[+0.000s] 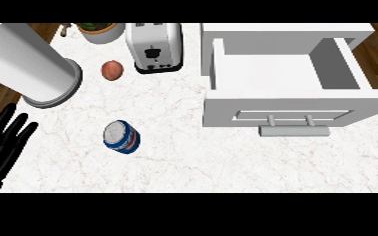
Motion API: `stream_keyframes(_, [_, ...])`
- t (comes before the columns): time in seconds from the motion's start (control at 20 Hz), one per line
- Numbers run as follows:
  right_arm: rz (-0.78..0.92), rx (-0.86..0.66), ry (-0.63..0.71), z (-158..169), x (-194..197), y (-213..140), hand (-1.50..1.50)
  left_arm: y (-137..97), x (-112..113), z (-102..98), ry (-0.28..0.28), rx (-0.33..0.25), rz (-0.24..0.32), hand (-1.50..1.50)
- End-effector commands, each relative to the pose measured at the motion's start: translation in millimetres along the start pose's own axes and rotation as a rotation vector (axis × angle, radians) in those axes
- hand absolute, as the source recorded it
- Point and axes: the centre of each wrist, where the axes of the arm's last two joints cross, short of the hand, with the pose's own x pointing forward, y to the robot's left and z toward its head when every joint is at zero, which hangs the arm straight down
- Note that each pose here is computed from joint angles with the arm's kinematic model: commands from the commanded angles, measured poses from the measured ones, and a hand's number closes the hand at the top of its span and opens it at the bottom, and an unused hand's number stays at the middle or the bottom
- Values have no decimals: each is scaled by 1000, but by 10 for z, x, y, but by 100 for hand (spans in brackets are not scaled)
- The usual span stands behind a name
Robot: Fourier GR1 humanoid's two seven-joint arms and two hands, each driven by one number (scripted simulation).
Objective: Pick up the can, place it into the drawer and close the drawer
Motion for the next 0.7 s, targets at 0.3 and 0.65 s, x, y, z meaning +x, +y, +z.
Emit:
stream_keyframes(0.3, [0, 6, -9, 258, 69, -147, -150, -108, -108, -24, 65, -33, 187, -150])
stream_keyframes(0.65, [-12, 11, 13, 392, 72, -334, -150, -223, -244, -427, 103, 13, 201, -150])
